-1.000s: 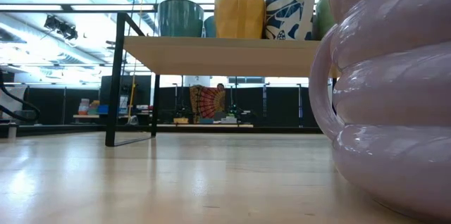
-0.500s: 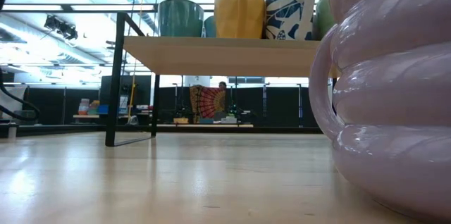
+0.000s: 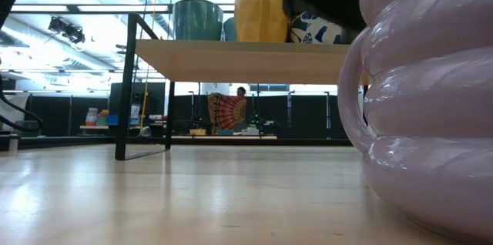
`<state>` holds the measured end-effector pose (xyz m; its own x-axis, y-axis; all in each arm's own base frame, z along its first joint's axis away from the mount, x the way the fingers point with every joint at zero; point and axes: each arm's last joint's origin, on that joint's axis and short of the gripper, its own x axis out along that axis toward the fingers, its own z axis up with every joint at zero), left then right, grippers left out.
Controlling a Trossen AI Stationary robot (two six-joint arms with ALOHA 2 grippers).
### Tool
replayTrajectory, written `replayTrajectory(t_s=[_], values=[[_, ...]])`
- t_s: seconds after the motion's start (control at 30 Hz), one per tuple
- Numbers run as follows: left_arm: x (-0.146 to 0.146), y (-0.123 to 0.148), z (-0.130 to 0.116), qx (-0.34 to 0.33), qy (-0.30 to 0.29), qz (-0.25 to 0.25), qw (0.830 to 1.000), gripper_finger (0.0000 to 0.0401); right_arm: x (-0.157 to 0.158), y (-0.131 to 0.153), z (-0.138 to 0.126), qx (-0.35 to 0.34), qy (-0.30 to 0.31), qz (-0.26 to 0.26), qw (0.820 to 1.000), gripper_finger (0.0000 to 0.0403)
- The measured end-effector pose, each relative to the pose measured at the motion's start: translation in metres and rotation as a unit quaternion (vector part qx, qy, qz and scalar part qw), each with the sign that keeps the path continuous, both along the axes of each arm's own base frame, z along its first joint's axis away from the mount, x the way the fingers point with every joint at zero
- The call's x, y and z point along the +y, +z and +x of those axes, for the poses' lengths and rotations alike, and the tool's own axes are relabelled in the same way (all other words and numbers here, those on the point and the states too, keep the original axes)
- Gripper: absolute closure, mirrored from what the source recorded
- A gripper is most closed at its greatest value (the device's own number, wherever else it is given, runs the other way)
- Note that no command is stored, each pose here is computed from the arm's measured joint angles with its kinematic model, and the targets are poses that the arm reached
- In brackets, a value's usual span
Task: Place coffee mugs
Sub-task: Put the violet mug on the shelf
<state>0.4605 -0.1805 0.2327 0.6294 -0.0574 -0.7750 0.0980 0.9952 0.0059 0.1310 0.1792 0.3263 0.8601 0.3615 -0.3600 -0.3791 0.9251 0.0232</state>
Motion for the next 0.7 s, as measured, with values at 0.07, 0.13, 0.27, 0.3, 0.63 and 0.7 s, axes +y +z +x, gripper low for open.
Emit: replayTrajectory(t_s=[0.07, 0.13, 0.27, 0.3, 0.63, 0.7], values=[[0.0, -0.002, -0.003, 0.018, -0.001, -0.008, 1.0, 0.0221, 0.001, 0.0, -0.002, -0.002, 0.002, -0.001, 1.0, 0.029], [-0.003, -0.003, -0.005, 0.032, -0.003, -0.015, 0.999, 0.0221, 0.002, 0.0, -0.003, -0.004, -0.001, -0.003, 1.0, 0.029], [-0.005, -0.004, -0.009, 0.035, -0.005, 0.015, 0.999, 0.0221, 0.002, 0.0, -0.002, -0.007, -0.009, -0.005, 1.0, 0.029], [-0.006, -0.004, -0.009, 0.033, -0.003, 0.023, 0.999, 0.0221, 0.002, 0.0, -0.002, -0.008, -0.011, -0.007, 1.0, 0.029], [-0.012, -0.008, -0.017, 0.086, -0.002, -0.037, 0.996, 0.0221, 0.004, -0.003, -0.001, -0.003, -0.012, -0.009, 1.0, 0.029], [-0.016, -0.009, -0.021, 0.097, -0.002, -0.041, 0.994, 0.0221, 0.004, -0.003, -0.001, -0.002, -0.013, -0.007, 1.0, 0.029]])
